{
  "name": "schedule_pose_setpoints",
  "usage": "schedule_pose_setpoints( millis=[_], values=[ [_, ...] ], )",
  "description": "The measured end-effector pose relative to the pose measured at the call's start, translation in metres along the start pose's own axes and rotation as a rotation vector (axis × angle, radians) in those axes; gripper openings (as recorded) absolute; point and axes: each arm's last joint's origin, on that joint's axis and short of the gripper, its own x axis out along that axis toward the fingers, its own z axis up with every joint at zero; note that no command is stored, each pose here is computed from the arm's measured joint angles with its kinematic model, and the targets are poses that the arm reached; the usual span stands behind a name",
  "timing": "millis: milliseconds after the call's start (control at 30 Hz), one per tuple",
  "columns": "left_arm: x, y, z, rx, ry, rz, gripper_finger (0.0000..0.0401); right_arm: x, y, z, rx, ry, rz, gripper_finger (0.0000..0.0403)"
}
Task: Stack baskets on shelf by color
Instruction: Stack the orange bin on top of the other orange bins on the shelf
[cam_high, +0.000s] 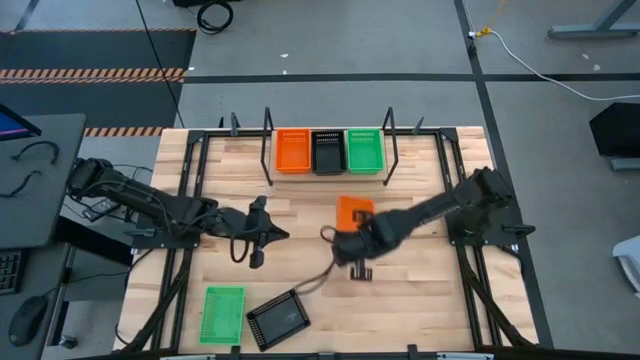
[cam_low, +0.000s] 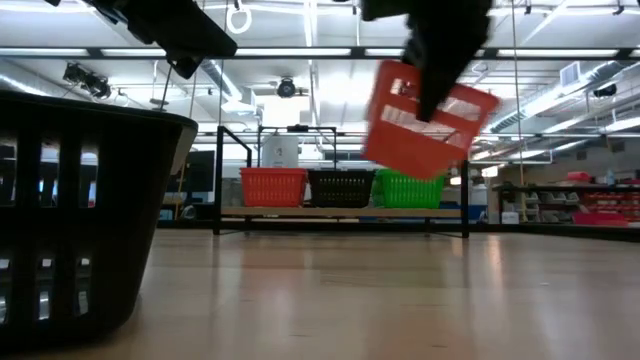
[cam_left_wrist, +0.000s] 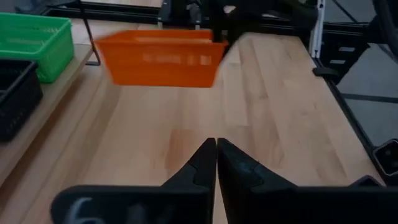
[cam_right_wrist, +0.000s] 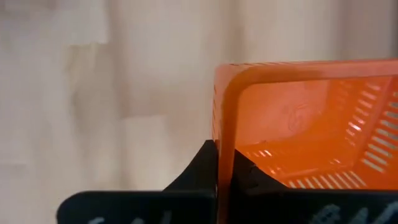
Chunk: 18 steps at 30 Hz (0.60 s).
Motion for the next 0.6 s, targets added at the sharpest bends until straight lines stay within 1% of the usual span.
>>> schedule_pose_setpoints(
  millis=[100,200,400,500,600],
  values=[
    [0.0,0.001,0.0,-0.001,-0.007,0.025,0.0016,-0.008,-0.026,0.016,-0.08,-0.033,-0.052,0.0002],
    [0.0,0.003,0.001,-0.004,-0.01,0.04,0.0017,-0.013,-0.054,0.03,-0.116,-0.064,-0.093,0.0002],
    [0.0,0.001,-0.002,-0.021,0.009,0.046,0.0018,-0.008,-0.104,0.044,-0.201,-0.091,-0.129,0.0002],
    [-0.002,-0.003,-0.004,-0.029,0.016,0.067,0.0013,-0.006,-0.125,0.053,-0.237,-0.157,-0.135,0.0002],
    [-0.003,-0.005,-0.006,-0.023,0.005,0.126,0.001,-0.006,-0.142,0.065,-0.267,-0.271,-0.138,0.0002]
  ],
)
